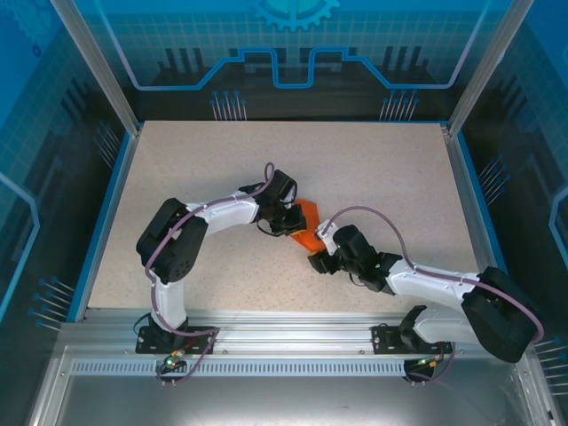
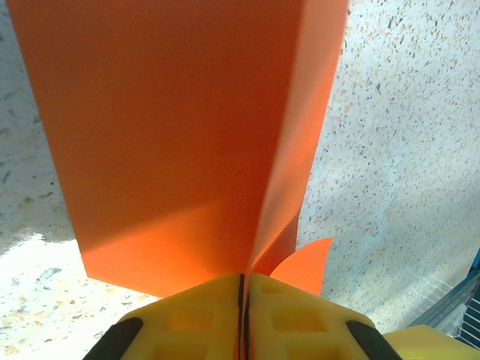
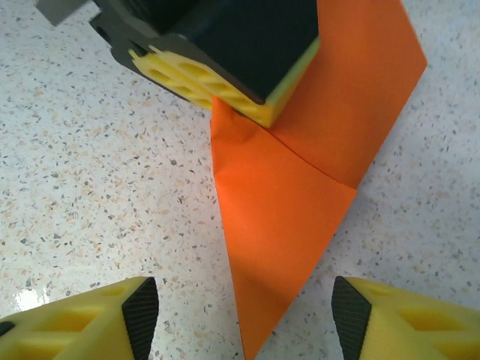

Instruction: Fold a paper plane with a square sheet of paper (fold left side to right side)

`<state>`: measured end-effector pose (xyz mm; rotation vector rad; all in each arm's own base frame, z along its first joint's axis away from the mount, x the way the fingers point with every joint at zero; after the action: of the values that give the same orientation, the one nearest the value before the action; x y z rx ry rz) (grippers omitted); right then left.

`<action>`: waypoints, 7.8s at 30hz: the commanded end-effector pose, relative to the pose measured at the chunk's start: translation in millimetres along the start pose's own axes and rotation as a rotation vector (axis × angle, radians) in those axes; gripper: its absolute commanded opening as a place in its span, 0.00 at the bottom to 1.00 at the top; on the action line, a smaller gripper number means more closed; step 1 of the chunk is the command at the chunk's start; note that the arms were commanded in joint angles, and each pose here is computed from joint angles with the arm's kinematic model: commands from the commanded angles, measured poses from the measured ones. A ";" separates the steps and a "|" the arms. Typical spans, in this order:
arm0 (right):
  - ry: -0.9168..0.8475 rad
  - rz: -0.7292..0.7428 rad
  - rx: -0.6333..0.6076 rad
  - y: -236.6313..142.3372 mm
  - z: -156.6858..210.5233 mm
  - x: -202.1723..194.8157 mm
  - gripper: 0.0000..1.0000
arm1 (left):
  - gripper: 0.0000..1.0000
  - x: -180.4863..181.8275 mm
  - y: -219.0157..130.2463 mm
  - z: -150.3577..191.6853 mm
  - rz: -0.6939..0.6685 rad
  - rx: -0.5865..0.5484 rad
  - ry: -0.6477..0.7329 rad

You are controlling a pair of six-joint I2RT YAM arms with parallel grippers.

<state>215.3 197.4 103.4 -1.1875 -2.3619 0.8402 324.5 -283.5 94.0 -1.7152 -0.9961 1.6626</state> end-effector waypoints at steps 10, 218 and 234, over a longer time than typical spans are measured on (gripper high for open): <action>-0.138 0.033 -0.031 6.0 -4.0 14.7 0.66 | 0.12 -15.8 -21.7 -4.7 0.036 -0.023 -0.029; 0.592 -0.403 0.113 41.5 -26.8 -52.5 0.30 | 0.24 6.1 28.6 6.3 -0.011 0.039 0.021; 0.674 -0.471 0.165 63.4 -27.9 -55.8 0.32 | 0.24 4.0 27.3 6.2 -0.009 0.039 0.025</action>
<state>292.4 190.2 75.4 -0.6775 -1.8491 0.4077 319.9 -291.2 66.7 -1.7094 -0.9539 1.6315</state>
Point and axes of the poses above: each hand's point on the last joint's axis, 136 mm out from that joint toward the fingers, its own y axis out along the fingers, its own x axis along the line the jaws close on, z = x × y, the point moved 5 cm from there along -y, back along the fingers, and after that the axes turned 5 degrees about y, right-handed, at the moved point
